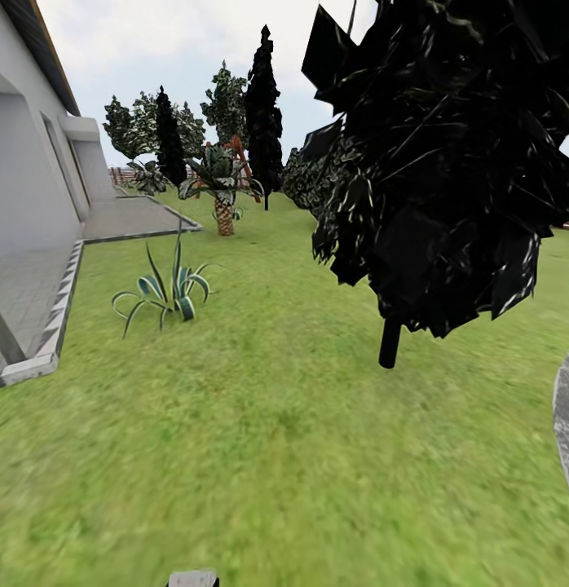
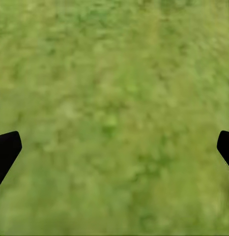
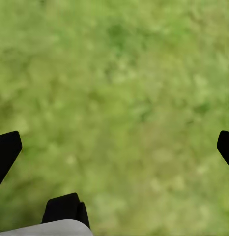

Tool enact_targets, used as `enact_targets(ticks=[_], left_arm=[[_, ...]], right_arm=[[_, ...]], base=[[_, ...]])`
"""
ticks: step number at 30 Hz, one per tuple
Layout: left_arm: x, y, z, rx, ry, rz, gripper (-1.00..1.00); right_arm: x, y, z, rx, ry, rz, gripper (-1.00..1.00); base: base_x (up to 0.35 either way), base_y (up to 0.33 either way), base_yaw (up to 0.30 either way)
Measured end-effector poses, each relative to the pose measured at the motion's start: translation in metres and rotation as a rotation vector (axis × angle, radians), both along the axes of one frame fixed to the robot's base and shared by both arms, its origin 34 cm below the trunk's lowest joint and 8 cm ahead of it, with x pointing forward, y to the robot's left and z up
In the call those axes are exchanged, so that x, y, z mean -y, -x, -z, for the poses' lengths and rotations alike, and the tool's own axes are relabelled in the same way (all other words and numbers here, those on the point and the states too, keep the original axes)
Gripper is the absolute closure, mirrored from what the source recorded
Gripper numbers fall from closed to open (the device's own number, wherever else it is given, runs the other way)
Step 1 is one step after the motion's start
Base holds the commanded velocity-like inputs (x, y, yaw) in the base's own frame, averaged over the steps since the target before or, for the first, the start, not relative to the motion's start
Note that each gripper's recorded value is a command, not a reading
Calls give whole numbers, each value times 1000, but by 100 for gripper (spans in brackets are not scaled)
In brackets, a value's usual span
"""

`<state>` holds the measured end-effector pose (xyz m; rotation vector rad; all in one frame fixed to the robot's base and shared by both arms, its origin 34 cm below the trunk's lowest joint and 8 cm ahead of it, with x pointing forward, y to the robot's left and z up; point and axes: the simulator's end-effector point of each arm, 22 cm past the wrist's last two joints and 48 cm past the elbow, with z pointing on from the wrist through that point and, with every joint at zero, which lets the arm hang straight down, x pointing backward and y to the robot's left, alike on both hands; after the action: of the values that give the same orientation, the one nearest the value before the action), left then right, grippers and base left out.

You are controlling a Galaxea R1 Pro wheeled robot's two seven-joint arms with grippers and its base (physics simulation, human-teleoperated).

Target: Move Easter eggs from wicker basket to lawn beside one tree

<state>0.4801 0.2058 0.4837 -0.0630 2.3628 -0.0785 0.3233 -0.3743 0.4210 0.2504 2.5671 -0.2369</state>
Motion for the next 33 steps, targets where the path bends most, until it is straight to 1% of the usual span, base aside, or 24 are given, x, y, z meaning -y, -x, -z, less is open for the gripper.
enact_targets(ticks=[33], left_arm=[[0, 0, 0, -1, 0, 0, -100]], right_arm=[[0, 0, 0, 0, 0, 0, -100]], base=[[329, 6, 0]])
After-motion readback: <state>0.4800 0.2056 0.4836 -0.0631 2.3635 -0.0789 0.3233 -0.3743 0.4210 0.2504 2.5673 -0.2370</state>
